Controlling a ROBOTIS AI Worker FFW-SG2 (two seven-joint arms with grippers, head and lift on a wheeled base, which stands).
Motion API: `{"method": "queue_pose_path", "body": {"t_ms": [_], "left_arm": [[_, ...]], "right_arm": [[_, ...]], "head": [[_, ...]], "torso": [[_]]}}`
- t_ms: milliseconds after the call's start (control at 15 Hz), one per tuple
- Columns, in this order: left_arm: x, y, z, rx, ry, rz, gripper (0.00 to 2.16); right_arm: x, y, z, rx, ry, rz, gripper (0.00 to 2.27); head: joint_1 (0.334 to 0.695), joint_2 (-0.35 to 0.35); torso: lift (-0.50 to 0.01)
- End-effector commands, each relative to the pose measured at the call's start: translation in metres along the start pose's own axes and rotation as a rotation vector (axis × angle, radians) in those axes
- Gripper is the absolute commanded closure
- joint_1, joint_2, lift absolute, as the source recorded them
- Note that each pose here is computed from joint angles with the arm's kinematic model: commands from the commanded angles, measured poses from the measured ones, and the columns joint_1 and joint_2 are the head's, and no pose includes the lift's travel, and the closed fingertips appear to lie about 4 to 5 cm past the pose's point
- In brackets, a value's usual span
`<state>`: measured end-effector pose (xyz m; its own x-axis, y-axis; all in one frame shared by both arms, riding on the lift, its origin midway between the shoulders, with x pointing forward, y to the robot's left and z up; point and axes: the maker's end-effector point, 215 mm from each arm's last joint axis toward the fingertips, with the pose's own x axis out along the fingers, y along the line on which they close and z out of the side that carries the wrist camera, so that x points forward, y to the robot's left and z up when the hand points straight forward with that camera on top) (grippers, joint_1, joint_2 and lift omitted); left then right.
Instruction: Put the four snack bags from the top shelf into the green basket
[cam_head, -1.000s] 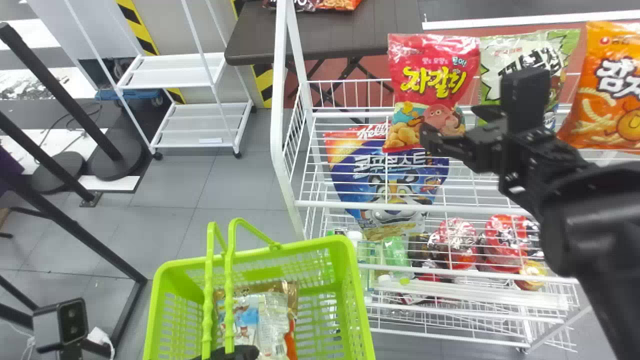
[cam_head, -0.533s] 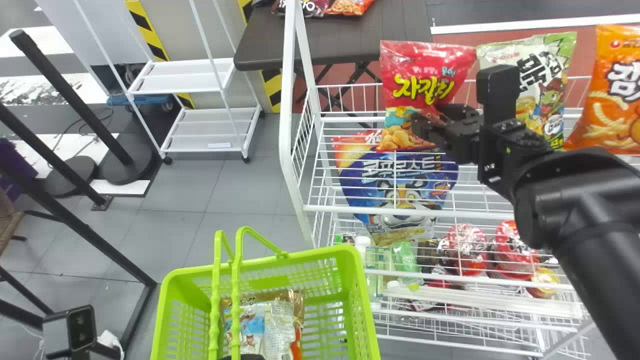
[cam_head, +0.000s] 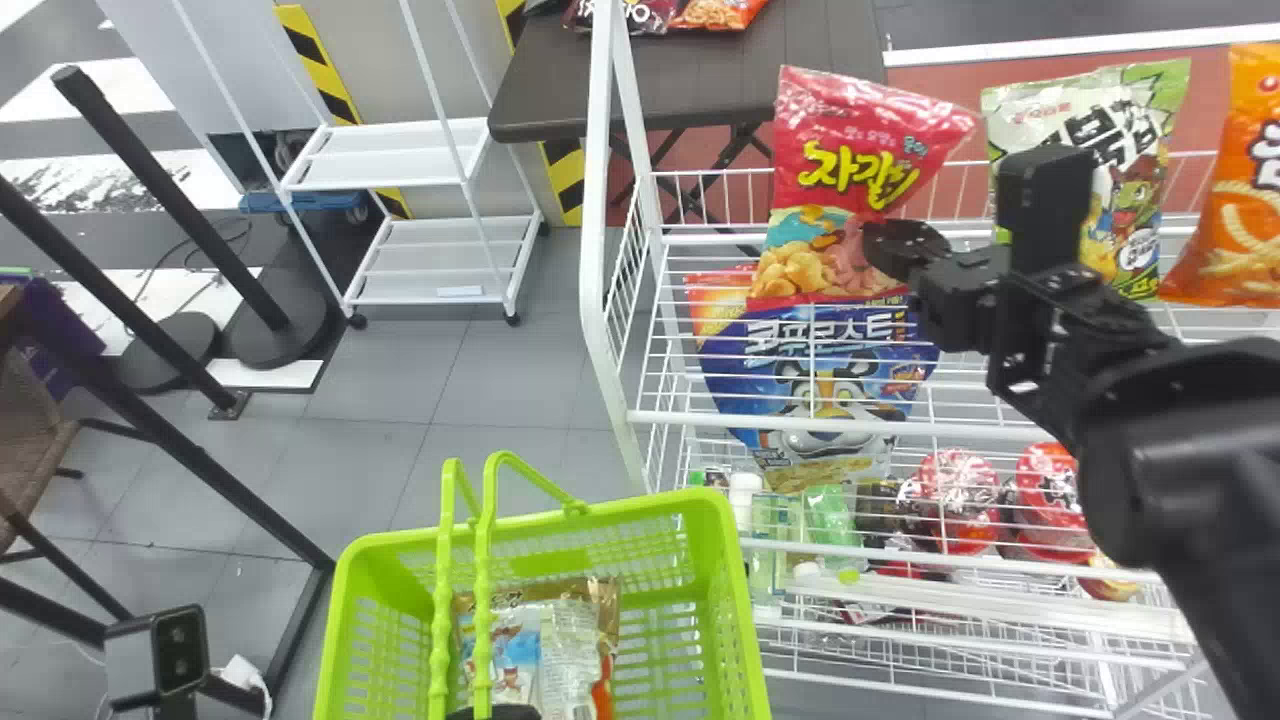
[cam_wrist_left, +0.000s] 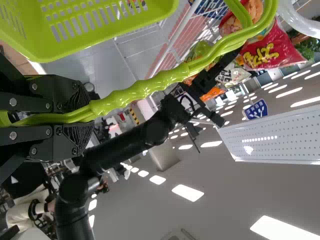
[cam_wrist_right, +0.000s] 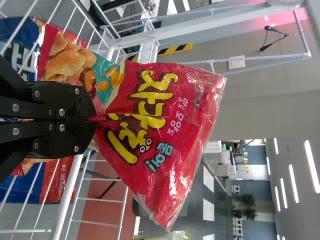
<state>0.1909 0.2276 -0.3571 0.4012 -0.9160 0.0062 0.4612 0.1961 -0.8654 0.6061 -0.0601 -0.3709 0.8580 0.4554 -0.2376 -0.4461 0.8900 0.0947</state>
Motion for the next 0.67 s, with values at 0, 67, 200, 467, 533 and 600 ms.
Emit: {"method": "queue_pose_path", "body": {"t_ms": [0,67,200,467,533,600], "left_arm": [[-0.002,-0.002,0.0,0.0,-0.003,-0.006,2.15],[-0.002,-0.002,0.0,-0.002,-0.003,-0.006,2.15],[-0.002,-0.002,0.0,-0.002,-0.005,-0.006,2.15],[0.001,-0.003,0.0,-0.002,-0.004,-0.012,2.15],[0.001,-0.003,0.0,-0.001,-0.004,-0.013,2.15],[0.002,-0.003,0.001,-0.001,-0.007,-0.014,2.15]], "right_arm": [[-0.043,0.027,0.011,0.022,-0.014,0.022,2.25],[-0.067,0.05,0.019,0.03,-0.021,0.06,2.25],[-0.108,0.102,0.026,0.093,-0.036,0.172,2.25],[-0.156,0.199,-0.018,0.21,0.094,0.401,2.25],[-0.161,0.214,-0.025,0.222,0.121,0.441,2.25],[-0.166,0.233,-0.046,0.233,0.194,0.477,2.25]], "head": [[0.695,0.233],[0.695,0.238],[0.695,0.279],[0.695,0.35],[0.695,0.35],[0.695,0.35]], "torso": [[0.0],[0.0],[0.0],[0.0],[0.0],[0.0]]}}
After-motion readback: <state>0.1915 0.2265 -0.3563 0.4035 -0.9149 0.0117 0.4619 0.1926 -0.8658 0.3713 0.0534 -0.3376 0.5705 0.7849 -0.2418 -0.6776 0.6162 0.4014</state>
